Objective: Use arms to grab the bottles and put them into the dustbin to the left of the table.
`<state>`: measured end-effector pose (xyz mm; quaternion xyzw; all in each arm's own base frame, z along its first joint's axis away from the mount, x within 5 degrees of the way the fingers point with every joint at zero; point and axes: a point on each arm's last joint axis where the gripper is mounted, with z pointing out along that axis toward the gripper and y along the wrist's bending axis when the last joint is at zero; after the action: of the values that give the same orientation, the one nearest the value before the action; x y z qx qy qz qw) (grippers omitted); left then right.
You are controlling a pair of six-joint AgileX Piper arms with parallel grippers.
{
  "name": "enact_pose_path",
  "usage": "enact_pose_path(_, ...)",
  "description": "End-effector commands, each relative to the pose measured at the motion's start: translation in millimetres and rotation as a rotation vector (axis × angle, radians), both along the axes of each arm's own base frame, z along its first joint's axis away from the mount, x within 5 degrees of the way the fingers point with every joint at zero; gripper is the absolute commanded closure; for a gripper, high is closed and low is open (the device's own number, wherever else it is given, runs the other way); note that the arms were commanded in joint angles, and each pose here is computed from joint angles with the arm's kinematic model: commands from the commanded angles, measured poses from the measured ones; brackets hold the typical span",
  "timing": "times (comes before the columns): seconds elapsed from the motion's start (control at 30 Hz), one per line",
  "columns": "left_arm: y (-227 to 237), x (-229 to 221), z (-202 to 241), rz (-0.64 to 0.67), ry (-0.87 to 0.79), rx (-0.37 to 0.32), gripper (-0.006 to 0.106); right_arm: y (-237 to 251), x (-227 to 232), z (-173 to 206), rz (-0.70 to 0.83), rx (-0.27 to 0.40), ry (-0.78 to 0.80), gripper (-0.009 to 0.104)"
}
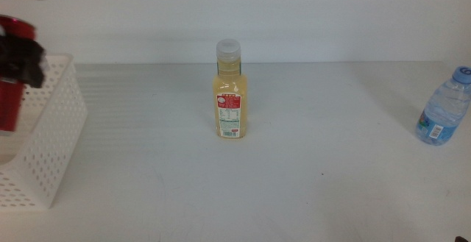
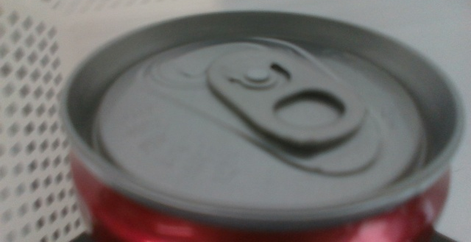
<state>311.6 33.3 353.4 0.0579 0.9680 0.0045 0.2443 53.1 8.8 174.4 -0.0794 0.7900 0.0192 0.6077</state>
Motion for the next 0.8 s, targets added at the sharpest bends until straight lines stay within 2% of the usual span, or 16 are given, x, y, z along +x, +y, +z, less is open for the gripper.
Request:
enact_pose_path(0.0,14,1,24,0.038,-0.053,-0.015,0.105,-1,0,11,-0.014,0.0,-0.112,0.018)
enact_pose_path(0.27,61,29,5,0.097,0.005,-0.012,0.105,-1,0,11,-0.014,0.0,-0.112,0.018)
enact_pose_path(0.5,83,44,-27,0.135,0.093,-0.021,0.105,-1,0,11,-0.014,0.0,-0.112,0.018)
enact_pose_path(0.7,94,55,-56,0.148,0.188,0.036,0.105,-1,0,11,-0.014,0.0,-0.112,0.018)
enact_pose_path(0.77,97,58,-65,0.162,0.219,0.035,0.105,-1,0,11,-0.014,0.0,-0.112,0.018)
